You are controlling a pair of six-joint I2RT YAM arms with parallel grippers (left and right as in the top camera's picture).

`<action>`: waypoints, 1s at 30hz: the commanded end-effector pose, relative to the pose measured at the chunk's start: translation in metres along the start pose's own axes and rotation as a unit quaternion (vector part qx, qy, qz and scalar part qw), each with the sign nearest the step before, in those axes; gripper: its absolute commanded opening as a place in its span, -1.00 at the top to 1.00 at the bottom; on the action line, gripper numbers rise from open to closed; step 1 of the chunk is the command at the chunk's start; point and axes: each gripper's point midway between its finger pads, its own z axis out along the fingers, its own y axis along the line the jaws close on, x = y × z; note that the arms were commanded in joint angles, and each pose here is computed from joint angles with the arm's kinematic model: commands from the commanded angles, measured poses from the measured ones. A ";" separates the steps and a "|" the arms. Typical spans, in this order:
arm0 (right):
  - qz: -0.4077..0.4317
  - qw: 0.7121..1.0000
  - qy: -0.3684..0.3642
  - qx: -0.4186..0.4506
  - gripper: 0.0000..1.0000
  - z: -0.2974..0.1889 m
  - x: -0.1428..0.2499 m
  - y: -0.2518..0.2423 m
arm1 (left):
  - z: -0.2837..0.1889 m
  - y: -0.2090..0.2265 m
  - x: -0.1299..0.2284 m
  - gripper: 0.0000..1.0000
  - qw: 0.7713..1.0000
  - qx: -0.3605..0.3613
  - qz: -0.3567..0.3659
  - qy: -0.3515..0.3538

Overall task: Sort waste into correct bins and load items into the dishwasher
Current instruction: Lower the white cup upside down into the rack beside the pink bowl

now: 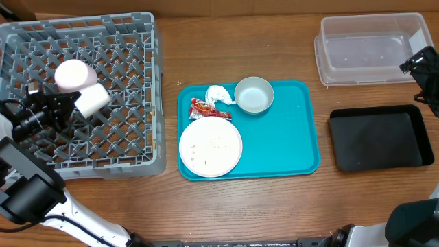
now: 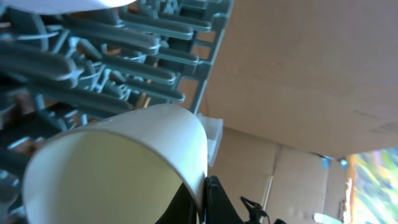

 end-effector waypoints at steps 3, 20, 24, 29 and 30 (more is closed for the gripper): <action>0.002 1.000 -0.008 -0.004 -1.00 -0.004 -0.004 0.002 | -0.028 0.114 -0.001 0.91 0.956 -0.282 -0.079 -0.016; 0.001 1.000 -0.008 -0.004 -0.99 -0.004 -0.004 0.002 | -0.054 0.093 -0.001 -0.46 0.938 -0.327 -0.113 -0.025; 0.001 1.000 -0.008 -0.004 -0.99 -0.004 -0.004 0.002 | -0.067 0.053 -0.006 -0.41 0.940 -0.328 -0.091 -0.039; 0.001 1.000 -0.008 -0.004 -0.99 -0.004 -0.004 0.002 | -0.084 -0.010 -0.010 -0.35 0.942 -0.326 -0.027 -0.082; 0.001 1.000 -0.008 -0.004 -0.99 -0.004 -0.004 0.002 | -0.087 -0.022 -0.009 -0.31 0.942 -0.324 -0.012 -0.092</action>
